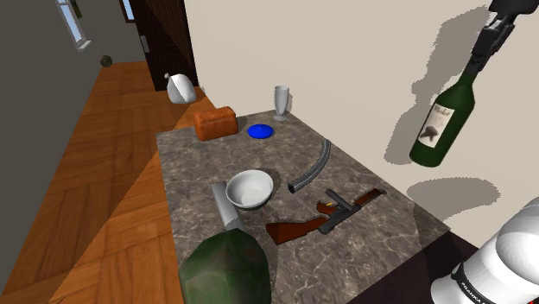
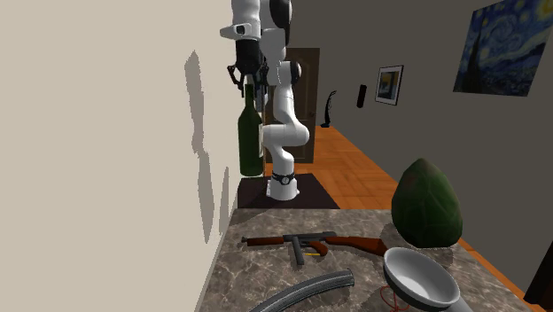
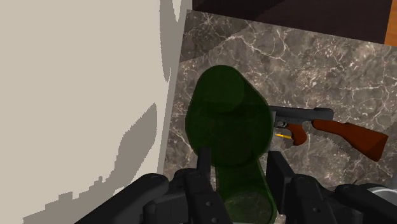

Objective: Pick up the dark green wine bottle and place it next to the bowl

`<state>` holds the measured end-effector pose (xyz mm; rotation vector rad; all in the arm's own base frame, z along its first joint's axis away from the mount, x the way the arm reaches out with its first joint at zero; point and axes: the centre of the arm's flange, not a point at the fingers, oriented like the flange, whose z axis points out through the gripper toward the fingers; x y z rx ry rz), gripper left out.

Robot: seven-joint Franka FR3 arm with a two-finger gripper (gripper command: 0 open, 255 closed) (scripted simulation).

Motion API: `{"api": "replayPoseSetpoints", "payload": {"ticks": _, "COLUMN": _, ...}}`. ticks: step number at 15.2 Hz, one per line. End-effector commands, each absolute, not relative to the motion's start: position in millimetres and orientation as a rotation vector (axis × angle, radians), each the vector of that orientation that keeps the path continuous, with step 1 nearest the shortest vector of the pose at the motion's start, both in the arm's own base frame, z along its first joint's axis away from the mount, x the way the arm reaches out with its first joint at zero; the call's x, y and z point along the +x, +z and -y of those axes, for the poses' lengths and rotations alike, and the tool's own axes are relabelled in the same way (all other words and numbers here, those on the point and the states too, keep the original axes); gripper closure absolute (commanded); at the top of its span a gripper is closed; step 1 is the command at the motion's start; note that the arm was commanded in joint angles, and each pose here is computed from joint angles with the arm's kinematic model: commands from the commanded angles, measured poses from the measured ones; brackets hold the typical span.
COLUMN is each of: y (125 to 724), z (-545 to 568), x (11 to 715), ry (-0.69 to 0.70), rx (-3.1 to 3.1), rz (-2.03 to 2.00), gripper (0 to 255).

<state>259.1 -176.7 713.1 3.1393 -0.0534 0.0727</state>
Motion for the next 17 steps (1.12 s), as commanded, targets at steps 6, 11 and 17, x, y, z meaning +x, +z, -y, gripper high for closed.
{"api": "replayPoseSetpoints", "payload": {"ticks": 6, "y": 750.4, "z": 176.5, "x": 258.3, "ry": 0.073, "rx": 3.139, "rz": 0.053, "gripper": 255}}
{"api": "replayPoseSetpoints", "payload": {"ticks": 11, "y": 776.8, "z": 176.5, "x": 258.3, "ry": 0.073, "rx": 3.139, "rz": 0.053, "gripper": 255}}
{"api": "replayPoseSetpoints", "payload": {"ticks": 17, "y": 808.5, "z": 176.5, "x": 258.3, "ry": 0.073, "rx": 3.139, "rz": 0.053, "gripper": 255}}
